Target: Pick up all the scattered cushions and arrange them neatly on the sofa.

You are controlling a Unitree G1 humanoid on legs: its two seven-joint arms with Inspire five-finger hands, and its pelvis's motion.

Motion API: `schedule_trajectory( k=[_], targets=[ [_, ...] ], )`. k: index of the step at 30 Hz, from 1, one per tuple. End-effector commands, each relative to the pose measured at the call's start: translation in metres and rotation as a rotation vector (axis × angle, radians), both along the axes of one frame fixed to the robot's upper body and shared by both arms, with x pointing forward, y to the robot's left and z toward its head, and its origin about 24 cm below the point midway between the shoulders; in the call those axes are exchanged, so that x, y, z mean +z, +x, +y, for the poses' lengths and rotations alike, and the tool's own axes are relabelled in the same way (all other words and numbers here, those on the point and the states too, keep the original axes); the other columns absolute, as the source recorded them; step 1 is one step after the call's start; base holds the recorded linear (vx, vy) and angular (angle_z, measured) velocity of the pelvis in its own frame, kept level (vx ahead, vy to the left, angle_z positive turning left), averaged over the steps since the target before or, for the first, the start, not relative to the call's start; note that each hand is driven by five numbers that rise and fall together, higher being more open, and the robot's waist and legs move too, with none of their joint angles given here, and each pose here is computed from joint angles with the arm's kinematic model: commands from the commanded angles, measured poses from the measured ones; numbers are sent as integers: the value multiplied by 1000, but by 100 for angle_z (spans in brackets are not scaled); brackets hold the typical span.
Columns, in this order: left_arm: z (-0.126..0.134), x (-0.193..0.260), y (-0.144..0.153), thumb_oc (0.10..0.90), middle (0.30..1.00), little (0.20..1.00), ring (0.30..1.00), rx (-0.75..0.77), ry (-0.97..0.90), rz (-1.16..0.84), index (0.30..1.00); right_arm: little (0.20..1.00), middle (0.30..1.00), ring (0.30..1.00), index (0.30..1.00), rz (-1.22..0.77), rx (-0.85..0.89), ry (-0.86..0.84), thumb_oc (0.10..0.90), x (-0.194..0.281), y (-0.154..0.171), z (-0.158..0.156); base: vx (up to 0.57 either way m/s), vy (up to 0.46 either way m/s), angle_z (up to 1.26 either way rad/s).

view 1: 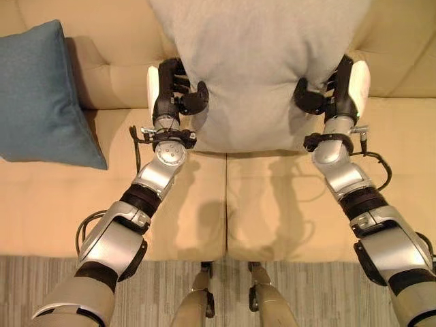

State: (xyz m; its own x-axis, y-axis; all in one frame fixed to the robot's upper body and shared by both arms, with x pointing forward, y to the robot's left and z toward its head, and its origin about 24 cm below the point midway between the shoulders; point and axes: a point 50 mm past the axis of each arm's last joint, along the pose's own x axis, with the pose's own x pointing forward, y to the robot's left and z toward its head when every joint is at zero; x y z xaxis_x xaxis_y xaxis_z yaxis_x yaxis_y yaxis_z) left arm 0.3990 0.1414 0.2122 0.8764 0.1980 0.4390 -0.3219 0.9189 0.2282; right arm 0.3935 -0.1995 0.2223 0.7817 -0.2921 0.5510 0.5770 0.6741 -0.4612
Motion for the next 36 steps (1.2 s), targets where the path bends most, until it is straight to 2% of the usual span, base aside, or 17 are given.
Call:
schedule_trajectory(
  k=[1,6,13,14,17,18,20,21,23,24,28,30,33,35,36],
  targets=[
    [-19,69,-11,800,900,900,900,-96,73,-318,900,900,900,900,900,-275,114,2,800,68,-7,30,25,-12,8],
    [0,44,-12,800,900,900,900,-67,54,-252,900,900,900,900,900,-204,106,27,800,44,-7,17,-2,-10,-6],
    [54,-17,-20,800,900,900,900,28,40,-60,900,900,900,900,900,-52,28,54,800,-6,-22,-35,-2,-8,11],
    [54,-18,-20,800,900,900,900,27,40,-57,900,900,900,900,900,-49,28,54,800,-7,-22,-35,7,1,-10],
    [79,-51,-32,800,900,900,900,64,38,41,900,900,900,900,900,44,-12,78,800,-39,-36,-60,26,-3,4],
    [96,-81,-46,800,900,900,900,94,46,134,900,900,900,900,900,130,-35,99,800,-68,-50,-76,36,-10,-24],
    [102,-91,-52,800,900,900,900,103,48,163,900,900,900,900,900,156,-45,106,800,-77,-57,-82,24,-7,-36],
    [116,-117,-69,800,900,900,900,127,50,248,900,900,900,900,900,232,-60,129,800,-103,-73,-93,42,-13,-3],
    [124,-129,-78,800,900,900,900,148,57,294,900,900,900,900,900,265,-69,131,800,-112,-81,-99,37,-12,9],
    [139,-158,-98,800,900,900,900,189,66,406,900,900,900,900,900,348,-107,160,800,-138,-99,-111,22,-14,6],
    [160,-214,-146,800,900,900,900,249,63,644,900,900,900,900,900,526,-144,219,800,-186,-134,-122,48,-35,5],
    [162,-242,-173,800,900,900,900,262,37,766,900,900,900,900,900,600,-155,242,800,-205,-151,-123,32,-39,-1],
    [159,-291,-228,800,900,900,900,277,2,1015,900,900,900,900,900,762,-157,314,800,-247,-183,-116,-5,-70,-3],
    [154,-306,-247,800,900,900,900,265,-14,1103,900,900,900,900,900,837,-145,297,800,-261,-191,-112,-35,-33,10],
    [154,-306,-247,800,900,900,900,265,-14,1103,900,900,900,900,900,837,-145,297,800,-261,-191,-112,-66,-34,21]
  ],
)
